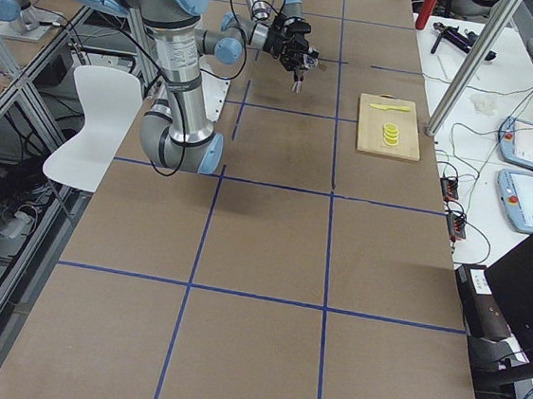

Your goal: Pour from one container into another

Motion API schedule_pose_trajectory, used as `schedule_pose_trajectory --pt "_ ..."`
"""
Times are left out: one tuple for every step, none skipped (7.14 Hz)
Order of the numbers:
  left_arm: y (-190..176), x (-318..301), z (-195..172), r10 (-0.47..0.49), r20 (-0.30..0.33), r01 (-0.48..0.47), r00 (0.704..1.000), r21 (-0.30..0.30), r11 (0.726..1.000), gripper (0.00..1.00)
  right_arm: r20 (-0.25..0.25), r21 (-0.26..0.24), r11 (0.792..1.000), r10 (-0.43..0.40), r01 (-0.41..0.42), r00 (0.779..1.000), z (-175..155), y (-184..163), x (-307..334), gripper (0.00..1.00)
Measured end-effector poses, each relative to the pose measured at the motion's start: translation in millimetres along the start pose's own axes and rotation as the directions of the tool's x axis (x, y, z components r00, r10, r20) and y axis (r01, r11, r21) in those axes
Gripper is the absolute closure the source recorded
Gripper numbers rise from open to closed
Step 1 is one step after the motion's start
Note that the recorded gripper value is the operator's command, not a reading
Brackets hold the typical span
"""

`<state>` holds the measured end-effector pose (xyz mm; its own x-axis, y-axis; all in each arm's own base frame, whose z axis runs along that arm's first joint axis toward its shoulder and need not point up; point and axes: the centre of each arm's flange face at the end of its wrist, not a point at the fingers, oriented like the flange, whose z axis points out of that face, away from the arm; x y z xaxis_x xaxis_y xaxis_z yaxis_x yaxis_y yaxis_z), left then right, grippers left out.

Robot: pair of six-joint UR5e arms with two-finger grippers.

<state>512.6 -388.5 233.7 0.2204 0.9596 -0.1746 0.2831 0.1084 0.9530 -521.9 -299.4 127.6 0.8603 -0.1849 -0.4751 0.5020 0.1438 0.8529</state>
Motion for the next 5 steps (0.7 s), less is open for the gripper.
schedule_pose_trajectory --pt "0.0 0.0 0.0 0.001 0.000 -0.001 1.000 0.000 1.000 1.00 -0.007 0.002 1.000 -0.007 0.007 1.000 0.1 0.1 0.6 1.00" --pt "0.0 0.0 0.0 0.001 0.000 -0.001 1.000 0.000 1.000 1.00 -0.012 0.003 1.000 -0.015 0.015 1.000 0.1 0.0 1.1 1.00" --pt "0.0 0.0 0.0 0.001 0.000 -0.001 1.000 0.000 1.000 1.00 -0.015 0.003 1.000 -0.024 0.024 1.000 0.1 -0.1 1.3 1.00" --pt "0.0 0.0 0.0 0.001 0.000 -0.001 1.000 0.000 1.000 1.00 -0.017 0.003 0.999 -0.032 0.032 0.999 0.1 -0.1 1.5 1.00" --pt "0.0 0.0 0.0 0.001 0.000 -0.001 1.000 0.000 1.000 1.00 -0.018 0.004 0.999 -0.035 0.035 0.999 0.1 -0.1 1.6 1.00"
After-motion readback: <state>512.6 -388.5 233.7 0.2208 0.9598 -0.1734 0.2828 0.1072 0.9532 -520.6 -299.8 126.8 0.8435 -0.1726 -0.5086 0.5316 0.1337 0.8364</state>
